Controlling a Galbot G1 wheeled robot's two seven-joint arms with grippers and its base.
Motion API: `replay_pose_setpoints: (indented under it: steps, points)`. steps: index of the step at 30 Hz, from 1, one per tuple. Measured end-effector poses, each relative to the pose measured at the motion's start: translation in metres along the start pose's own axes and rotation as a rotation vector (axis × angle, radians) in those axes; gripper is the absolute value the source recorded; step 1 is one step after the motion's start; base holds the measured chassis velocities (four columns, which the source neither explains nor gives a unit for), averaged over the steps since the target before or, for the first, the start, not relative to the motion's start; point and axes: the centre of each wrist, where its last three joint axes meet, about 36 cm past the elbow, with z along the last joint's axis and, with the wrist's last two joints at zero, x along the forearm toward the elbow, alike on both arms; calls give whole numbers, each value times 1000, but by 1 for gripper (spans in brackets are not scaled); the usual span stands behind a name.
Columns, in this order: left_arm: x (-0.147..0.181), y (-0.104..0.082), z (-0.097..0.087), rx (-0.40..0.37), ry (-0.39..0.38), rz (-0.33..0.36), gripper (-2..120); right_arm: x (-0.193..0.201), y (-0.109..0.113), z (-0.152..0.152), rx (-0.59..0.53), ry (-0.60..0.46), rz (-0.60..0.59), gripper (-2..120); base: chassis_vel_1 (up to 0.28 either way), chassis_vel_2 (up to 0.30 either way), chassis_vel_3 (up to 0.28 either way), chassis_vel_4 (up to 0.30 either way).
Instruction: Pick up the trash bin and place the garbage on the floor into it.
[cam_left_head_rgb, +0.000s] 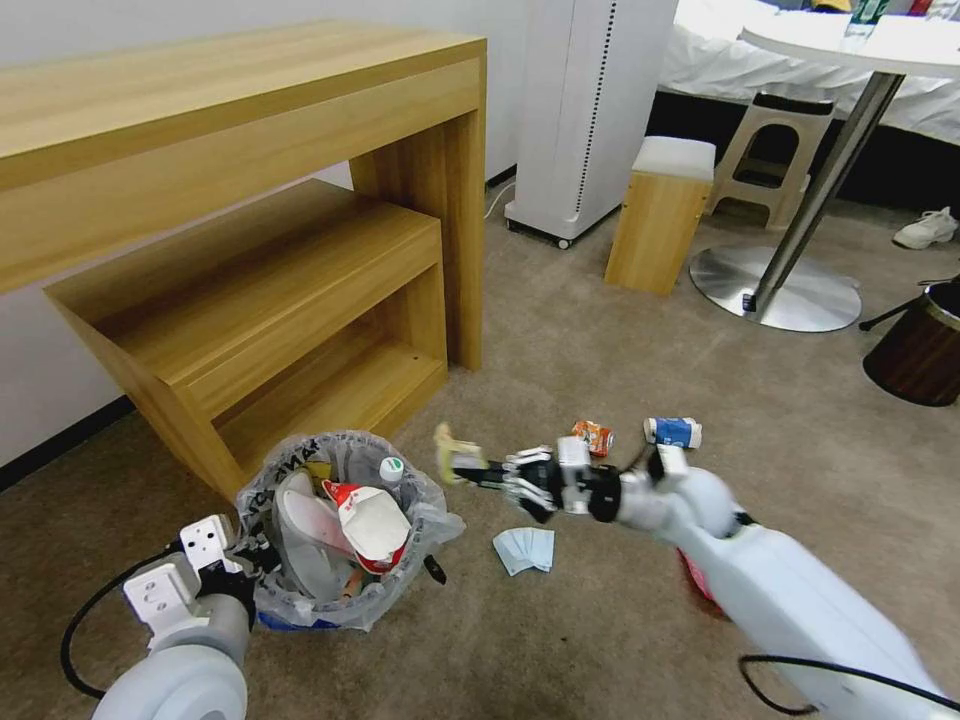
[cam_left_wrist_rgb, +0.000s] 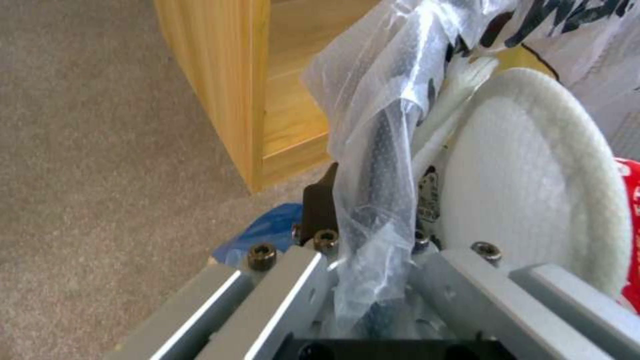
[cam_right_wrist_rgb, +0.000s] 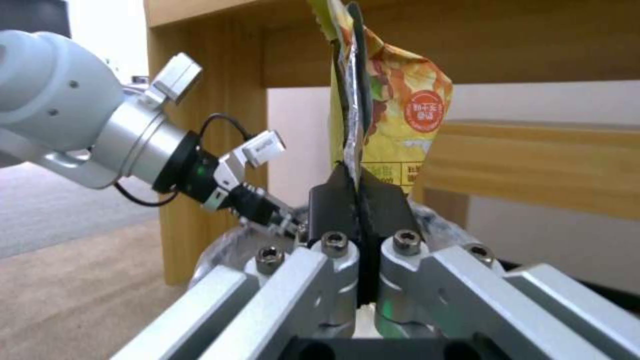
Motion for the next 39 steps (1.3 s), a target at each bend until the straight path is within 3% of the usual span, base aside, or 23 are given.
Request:
replay_pose_setpoints:
  steps: [10,25,28,31,39]
  points:
    - [4,1,-5,0,-16,2,0,-76,-13,38,-42,8,-109,0,0,0,0,0]
    - [1,-1,-4,6,-18,4,0,-95,-3,61,-70,54,-192,0,0,0,0,0]
    - [0,-1,-5,6,-19,4,0,-90,-2,62,-73,70,-185,4,0,0,0,0]
    - [0,-2,-5,3,-22,4,0,-79,-2,58,-80,100,-167,19,0,0,0,0]
    - [1,-1,-6,-1,-25,1,0,-36,-5,37,-59,154,-119,44,0,0,0,0]
